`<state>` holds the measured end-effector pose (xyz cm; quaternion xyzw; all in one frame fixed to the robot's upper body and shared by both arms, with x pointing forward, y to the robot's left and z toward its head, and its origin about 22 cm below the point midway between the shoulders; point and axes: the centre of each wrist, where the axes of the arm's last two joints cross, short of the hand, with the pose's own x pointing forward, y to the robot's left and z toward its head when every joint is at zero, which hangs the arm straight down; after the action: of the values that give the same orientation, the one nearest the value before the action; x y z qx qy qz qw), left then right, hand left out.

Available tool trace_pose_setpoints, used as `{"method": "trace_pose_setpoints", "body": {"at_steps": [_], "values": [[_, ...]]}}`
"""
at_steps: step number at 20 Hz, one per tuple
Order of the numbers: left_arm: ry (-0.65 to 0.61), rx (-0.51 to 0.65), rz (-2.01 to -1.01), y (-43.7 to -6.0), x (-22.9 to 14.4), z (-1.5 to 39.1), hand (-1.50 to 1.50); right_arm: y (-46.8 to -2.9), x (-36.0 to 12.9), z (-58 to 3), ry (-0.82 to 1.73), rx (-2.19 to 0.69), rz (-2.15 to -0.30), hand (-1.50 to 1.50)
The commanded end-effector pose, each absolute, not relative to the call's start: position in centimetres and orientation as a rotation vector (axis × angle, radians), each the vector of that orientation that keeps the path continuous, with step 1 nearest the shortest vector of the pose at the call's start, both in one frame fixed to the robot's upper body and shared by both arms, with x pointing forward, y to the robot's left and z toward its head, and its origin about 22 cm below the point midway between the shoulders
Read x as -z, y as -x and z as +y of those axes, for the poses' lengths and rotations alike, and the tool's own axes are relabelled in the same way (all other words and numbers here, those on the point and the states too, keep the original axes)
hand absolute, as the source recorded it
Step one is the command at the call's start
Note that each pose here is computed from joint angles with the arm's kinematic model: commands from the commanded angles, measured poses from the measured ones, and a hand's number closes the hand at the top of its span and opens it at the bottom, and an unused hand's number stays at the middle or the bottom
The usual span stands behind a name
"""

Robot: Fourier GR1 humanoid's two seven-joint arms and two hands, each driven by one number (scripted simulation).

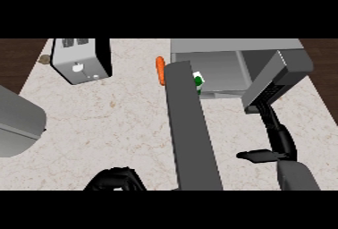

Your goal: Pick up the milk, place it into the microwave and close the microwave

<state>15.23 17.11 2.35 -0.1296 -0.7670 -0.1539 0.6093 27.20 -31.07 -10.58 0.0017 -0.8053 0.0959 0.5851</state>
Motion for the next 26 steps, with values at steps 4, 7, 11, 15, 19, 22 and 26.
{"method": "trace_pose_setpoints", "body": {"at_steps": [4, 7, 11, 15, 19, 22, 26], "values": [[0.272, 0.53, -1.71, -20.0, -0.7, 13.8, 1.5, -21.2, 8.6, -35.1, 0.08, -0.241, -1.91, -1.5], [0.373, 0.688, -1.594, -21.8, -0.6, 11.9, 1.5, -19.9, 8.2, -37.0, 0.109, -0.216, -1.917, -1.5], [0.386, 0.818, -1.541, -23.5, 2.7, 9.8, 1.5, -17.2, 7.9, -37.2, 0.14, -0.212, -1.913, -1.5], [0.383, 0.839, -1.537, -25.5, 4.5, 7.5, 1.5, -16.6, 5.5, -38.4, 0.119, -0.216, -1.971, -1.5], [0.48, 0.893, -1.494, -24.0, 5.3, 4.7, 1.5, -17.0, 3.5, -40.1, 0.049, -0.205, -2.016, -1.5], [0.461, 0.894, -1.497, -24.8, 5.8, 3.9, 1.5, -17.3, 2.8, -38.8, 0.026, -0.237, -2.03, -1.5], [0.358, 0.838, -1.509, -23.7, 6.1, 3.0, 1.5, -19.0, 0.6, -38.8, -0.03, -0.256, -2.084, -1.5]]}}
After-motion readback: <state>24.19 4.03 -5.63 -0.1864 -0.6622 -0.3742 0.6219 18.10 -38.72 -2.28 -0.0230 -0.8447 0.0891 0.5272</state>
